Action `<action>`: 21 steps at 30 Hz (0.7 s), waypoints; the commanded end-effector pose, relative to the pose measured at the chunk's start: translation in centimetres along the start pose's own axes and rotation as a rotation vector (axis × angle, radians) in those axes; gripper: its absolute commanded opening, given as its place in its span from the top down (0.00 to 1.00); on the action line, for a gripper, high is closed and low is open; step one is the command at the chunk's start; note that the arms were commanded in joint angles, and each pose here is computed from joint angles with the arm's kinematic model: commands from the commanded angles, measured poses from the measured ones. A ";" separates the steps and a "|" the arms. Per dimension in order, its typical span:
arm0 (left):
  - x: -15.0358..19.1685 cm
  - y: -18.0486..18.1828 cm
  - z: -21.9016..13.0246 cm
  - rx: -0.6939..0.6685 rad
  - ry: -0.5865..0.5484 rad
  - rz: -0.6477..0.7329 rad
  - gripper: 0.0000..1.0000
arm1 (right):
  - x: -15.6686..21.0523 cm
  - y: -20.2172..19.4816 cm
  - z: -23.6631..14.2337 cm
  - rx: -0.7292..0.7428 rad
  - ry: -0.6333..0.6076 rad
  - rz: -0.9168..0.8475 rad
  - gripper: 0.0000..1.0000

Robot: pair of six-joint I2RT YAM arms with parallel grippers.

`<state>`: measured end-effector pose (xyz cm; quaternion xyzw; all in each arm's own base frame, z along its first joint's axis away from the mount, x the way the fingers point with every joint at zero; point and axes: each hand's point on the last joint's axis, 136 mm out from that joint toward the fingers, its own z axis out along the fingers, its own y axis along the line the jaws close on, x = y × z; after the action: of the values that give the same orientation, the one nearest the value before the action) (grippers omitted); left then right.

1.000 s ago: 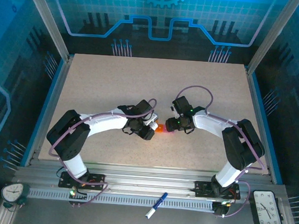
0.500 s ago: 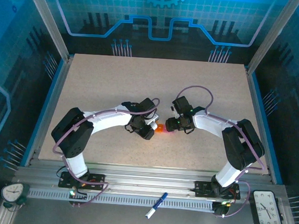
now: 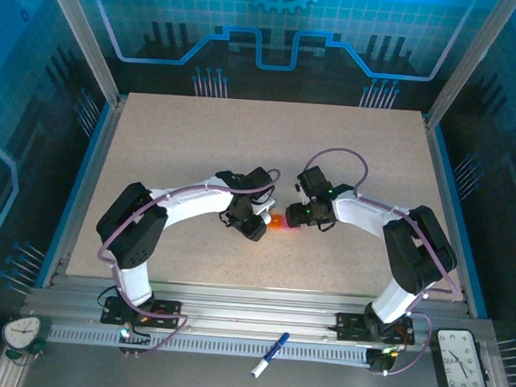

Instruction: Sort the pills into containers

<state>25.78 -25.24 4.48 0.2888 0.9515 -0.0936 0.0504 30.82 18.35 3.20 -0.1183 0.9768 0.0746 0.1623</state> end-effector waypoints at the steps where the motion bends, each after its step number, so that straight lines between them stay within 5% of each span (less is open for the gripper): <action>1: 0.1 -0.3 -0.4 -0.012 0.028 0.029 1.00 | 2.7 -0.6 1.4 0.038 0.085 -0.009 0.31; 21: 0.0 0.4 -0.7 -0.082 0.113 0.065 1.00 | 2.8 -0.6 1.4 0.038 0.081 -0.006 0.31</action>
<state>26.26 -25.21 4.79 0.3052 0.9502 -0.0577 0.0260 31.02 18.48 3.21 -0.1166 0.9758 0.0775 0.1678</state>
